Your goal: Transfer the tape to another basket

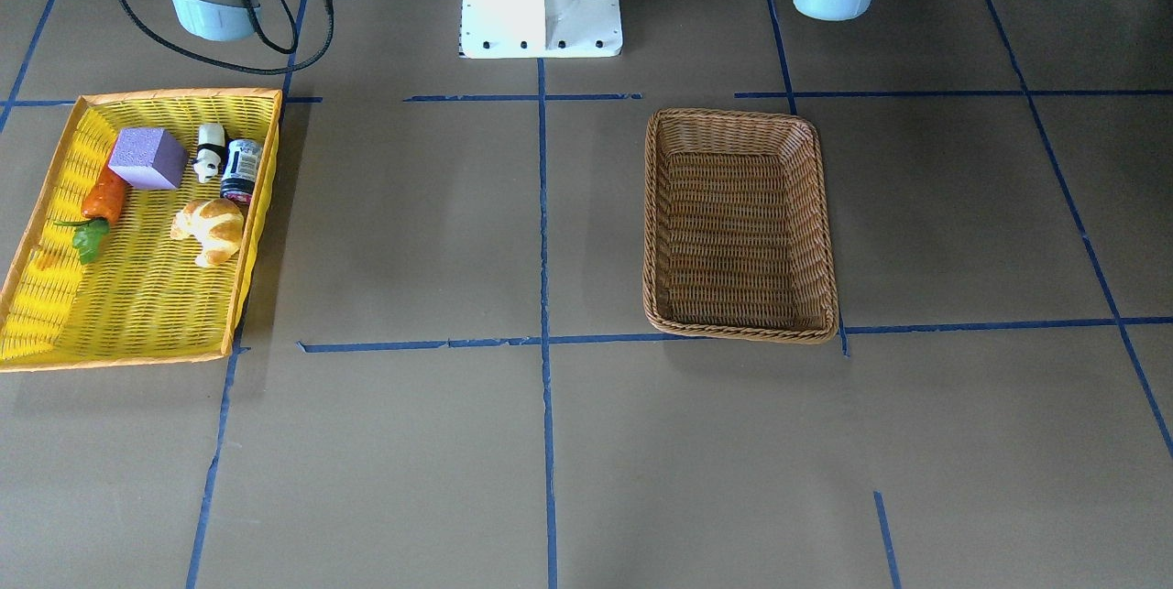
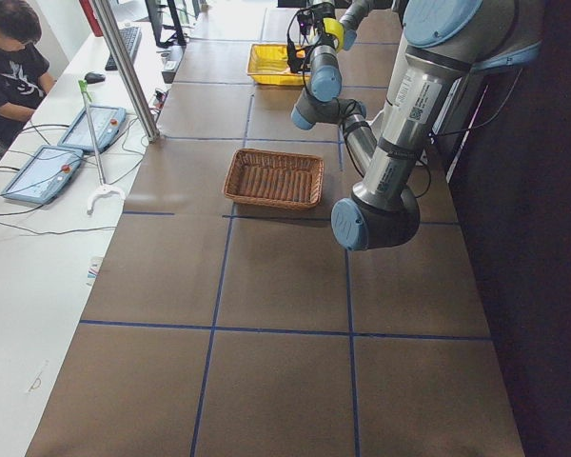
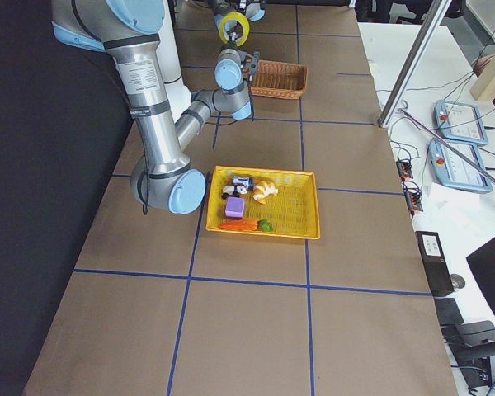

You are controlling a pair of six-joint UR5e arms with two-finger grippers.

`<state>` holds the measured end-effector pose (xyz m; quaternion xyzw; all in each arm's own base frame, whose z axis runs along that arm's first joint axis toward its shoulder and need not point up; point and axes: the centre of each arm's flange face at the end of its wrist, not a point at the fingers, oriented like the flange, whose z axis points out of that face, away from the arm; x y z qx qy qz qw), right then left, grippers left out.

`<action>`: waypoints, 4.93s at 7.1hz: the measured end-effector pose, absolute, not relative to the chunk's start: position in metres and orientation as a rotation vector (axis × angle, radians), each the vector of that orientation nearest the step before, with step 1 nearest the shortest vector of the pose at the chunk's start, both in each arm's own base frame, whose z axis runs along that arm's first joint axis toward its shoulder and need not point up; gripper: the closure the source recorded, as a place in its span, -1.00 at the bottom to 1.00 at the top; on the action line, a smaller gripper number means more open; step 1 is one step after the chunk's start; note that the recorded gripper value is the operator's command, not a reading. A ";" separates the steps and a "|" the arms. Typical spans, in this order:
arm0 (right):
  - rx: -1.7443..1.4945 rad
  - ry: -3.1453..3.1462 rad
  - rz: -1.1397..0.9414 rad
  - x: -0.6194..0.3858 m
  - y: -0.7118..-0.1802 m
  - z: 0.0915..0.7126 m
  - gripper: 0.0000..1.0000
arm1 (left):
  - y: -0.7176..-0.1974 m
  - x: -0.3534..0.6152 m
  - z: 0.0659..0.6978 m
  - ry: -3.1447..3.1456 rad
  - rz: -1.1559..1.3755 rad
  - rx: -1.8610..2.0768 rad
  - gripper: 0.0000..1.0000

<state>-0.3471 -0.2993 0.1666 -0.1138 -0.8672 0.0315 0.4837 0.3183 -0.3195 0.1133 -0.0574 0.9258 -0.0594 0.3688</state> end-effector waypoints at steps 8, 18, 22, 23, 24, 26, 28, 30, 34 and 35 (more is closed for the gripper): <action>-0.275 -2.132 0.078 -0.354 -0.298 0.160 -1.00 | -0.302 0.332 0.106 2.416 -0.178 -0.190 1.00; -0.097 -1.957 0.306 -0.275 -0.362 0.254 -1.00 | -0.367 0.340 0.173 2.243 -0.402 -0.039 1.00; -0.021 -1.637 0.469 -0.236 -0.423 0.294 -1.00 | -0.439 0.349 0.226 1.603 -0.451 -0.039 1.00; -0.017 -1.609 0.489 -0.231 -0.427 0.303 -1.00 | -0.447 0.359 0.239 1.460 -0.477 -0.049 1.00; -0.010 -1.586 0.499 -0.228 -0.430 0.312 -1.00 | -0.447 0.375 0.251 1.335 -0.510 -0.061 1.00; 0.001 -1.557 0.499 -0.230 -0.435 0.325 -1.00 | -0.423 0.433 0.279 1.111 -0.529 -0.029 1.00; 0.000 -1.543 0.509 -0.234 -0.439 0.333 -1.00 | -0.420 0.455 0.301 0.972 -0.509 0.019 0.99; -0.002 -1.537 0.514 -0.236 -0.441 0.337 -1.00 | -0.426 0.463 0.314 0.924 -0.514 0.047 0.95; -0.003 -1.537 0.512 -0.238 -0.441 0.337 -1.00 | -0.435 0.472 0.320 0.898 -0.506 0.090 0.42; -0.003 -1.536 0.512 -0.238 -0.441 0.338 -1.00 | -0.435 0.472 0.320 0.898 -0.505 0.090 -0.01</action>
